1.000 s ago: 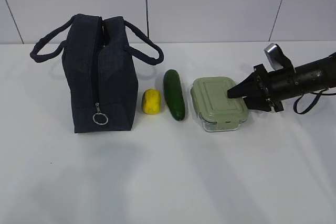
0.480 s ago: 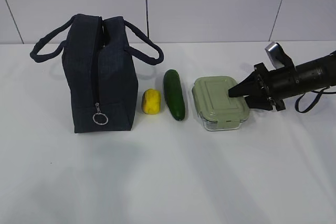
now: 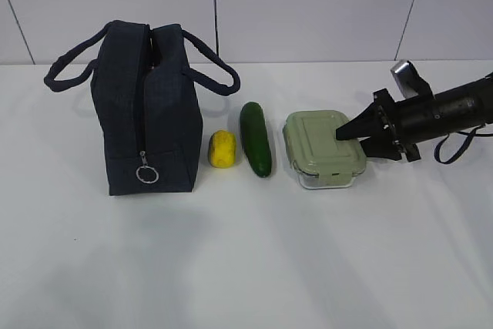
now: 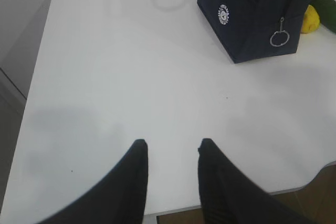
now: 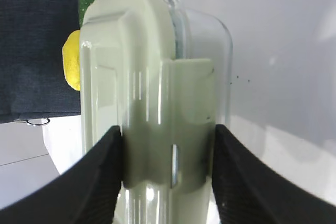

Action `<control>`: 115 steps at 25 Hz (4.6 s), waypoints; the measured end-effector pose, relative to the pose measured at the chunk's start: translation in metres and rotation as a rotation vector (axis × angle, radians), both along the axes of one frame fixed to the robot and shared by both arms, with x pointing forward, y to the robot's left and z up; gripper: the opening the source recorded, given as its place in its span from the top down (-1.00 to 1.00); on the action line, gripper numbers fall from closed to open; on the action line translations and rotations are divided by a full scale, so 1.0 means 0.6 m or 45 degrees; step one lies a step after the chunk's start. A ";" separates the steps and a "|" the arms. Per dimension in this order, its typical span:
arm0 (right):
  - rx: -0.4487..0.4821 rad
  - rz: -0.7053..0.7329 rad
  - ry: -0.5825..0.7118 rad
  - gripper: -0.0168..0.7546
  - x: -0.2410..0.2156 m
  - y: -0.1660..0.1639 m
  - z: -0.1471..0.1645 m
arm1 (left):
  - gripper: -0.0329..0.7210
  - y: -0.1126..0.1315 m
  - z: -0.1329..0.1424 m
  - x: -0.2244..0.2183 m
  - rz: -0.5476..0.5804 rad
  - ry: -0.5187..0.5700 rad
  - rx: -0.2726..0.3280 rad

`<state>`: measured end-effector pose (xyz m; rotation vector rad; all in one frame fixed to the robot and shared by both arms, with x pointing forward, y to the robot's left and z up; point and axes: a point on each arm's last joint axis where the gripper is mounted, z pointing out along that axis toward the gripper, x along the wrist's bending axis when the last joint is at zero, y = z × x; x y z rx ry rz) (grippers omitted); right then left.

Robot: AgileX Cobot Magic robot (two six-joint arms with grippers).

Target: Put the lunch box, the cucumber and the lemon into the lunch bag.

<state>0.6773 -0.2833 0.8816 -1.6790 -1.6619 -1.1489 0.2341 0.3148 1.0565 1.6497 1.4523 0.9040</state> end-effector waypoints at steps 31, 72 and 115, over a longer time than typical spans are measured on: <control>0.037 -0.066 -0.165 -0.04 -0.001 0.002 0.120 | 0.29 -0.011 0.015 0.031 -0.020 0.056 -0.002; 0.352 -0.010 -0.274 -0.04 -0.025 0.149 0.240 | 0.29 -0.173 0.055 0.555 -0.075 0.522 -0.278; 0.565 -0.014 -0.245 -0.04 -0.035 0.223 0.262 | 0.89 -0.202 0.075 0.667 -0.495 0.854 -0.536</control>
